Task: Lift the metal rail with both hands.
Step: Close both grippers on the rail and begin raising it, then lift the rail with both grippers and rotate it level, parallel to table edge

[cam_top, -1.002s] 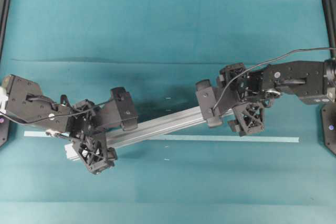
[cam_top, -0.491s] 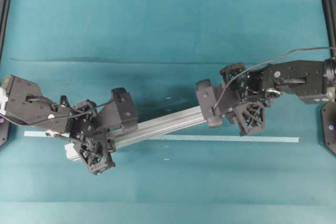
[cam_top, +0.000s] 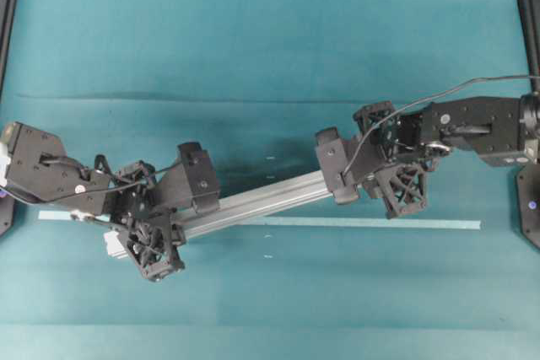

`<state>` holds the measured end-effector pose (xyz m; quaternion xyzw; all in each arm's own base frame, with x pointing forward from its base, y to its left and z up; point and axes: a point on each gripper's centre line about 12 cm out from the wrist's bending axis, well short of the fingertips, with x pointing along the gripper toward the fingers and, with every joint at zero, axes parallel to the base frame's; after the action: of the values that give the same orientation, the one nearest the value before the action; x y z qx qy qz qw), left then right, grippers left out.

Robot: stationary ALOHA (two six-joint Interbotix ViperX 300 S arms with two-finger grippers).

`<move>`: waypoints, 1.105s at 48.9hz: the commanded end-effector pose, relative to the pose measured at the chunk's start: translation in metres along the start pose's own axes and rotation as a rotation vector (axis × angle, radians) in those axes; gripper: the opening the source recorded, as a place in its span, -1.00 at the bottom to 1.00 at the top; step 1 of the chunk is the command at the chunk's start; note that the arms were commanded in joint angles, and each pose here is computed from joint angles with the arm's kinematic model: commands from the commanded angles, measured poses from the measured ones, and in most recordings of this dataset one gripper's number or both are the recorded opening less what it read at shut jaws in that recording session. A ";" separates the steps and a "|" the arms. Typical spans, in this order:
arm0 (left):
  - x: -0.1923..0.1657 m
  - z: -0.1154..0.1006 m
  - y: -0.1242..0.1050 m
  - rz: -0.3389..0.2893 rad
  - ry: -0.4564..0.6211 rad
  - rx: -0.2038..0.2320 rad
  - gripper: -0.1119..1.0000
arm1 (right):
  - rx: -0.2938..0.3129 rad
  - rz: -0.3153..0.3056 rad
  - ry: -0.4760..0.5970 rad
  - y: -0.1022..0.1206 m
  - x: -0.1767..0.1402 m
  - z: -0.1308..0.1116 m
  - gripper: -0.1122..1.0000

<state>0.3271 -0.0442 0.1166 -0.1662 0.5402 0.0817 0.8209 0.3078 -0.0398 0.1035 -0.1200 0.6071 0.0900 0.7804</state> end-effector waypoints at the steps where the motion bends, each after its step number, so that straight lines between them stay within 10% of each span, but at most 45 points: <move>1: -0.003 0.004 -0.004 -0.017 -0.024 -0.009 -0.20 | 0.006 0.001 -0.002 0.000 0.001 0.001 -0.05; 18: -0.024 0.021 -0.012 -0.039 -0.068 -0.010 -0.20 | 0.016 0.000 -0.009 -0.005 -0.020 0.009 -0.05; 54: -0.191 0.075 -0.036 -0.029 -0.075 -0.017 -0.20 | 0.019 -0.012 -0.060 -0.025 -0.175 0.048 -0.05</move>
<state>0.3268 -0.0443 0.2857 -0.1663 0.5405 0.0884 0.8200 0.3122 -0.0490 0.2563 -0.1092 0.6053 0.0890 0.7834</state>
